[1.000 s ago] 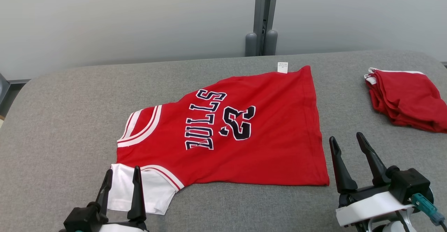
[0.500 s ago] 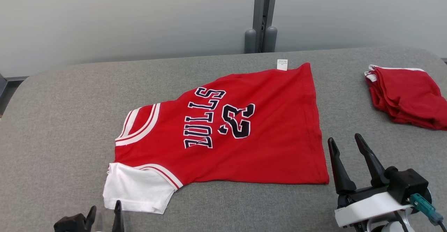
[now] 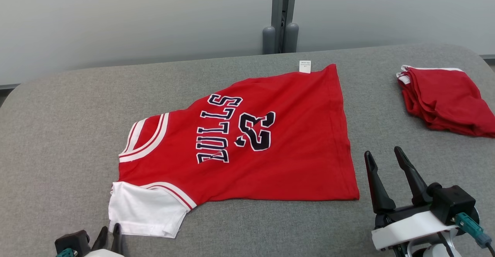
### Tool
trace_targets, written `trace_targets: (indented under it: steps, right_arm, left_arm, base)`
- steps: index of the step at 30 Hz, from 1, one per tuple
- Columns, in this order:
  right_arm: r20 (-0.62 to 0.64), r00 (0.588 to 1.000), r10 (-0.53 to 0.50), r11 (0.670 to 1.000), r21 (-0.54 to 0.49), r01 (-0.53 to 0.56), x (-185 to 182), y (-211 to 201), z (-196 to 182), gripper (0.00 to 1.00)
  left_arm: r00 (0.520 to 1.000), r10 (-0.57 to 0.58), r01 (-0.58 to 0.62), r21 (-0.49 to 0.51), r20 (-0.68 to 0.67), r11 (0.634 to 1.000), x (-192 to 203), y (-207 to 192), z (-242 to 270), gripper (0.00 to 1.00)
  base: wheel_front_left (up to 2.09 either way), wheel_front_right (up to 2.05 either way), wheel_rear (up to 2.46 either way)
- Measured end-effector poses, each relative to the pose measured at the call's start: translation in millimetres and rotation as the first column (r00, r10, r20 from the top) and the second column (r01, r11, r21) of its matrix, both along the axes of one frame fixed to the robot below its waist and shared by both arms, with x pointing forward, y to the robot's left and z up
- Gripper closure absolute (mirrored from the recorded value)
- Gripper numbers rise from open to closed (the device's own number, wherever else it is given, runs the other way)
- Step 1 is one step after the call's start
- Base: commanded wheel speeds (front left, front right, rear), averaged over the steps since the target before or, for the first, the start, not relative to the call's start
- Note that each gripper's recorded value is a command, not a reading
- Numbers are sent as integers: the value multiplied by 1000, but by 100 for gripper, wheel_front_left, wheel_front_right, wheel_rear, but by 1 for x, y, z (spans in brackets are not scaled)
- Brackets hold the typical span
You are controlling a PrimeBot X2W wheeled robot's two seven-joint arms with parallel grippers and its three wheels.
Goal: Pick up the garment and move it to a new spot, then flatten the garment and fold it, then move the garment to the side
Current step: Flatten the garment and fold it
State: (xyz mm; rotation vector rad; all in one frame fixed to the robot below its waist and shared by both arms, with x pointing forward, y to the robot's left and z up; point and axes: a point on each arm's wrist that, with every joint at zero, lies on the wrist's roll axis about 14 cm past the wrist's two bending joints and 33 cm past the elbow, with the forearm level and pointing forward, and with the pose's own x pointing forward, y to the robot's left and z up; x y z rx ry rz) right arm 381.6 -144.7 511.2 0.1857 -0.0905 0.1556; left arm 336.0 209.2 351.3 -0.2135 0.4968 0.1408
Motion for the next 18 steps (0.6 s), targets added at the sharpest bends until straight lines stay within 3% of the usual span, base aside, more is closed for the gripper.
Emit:
trace_targets:
  steps: [5,8,10,18]
  right_arm:
    - [-8,1000,1,1000,0,-1,0,0,-3,0]
    - [-24,1000,0,1000,-2,-1,0,0,-8,0]
    - [-44,999,-4,1000,-5,4,-1,-1,-14,0]
    - [-237,971,-37,999,-24,32,-16,-13,-75,0]
  left_arm:
    - [1000,-21,21,-2,-13,1000,3,-5,-4,42]
    - [999,-36,36,-5,-19,999,5,-8,-6,66]
    - [999,-43,43,-8,-16,999,7,-10,-6,100]
    - [994,-47,50,-23,101,998,24,-19,17,100]
  base:
    - [0,0,0]
    - [0,0,0]
    - [0,0,0]
    - [0,0,0]
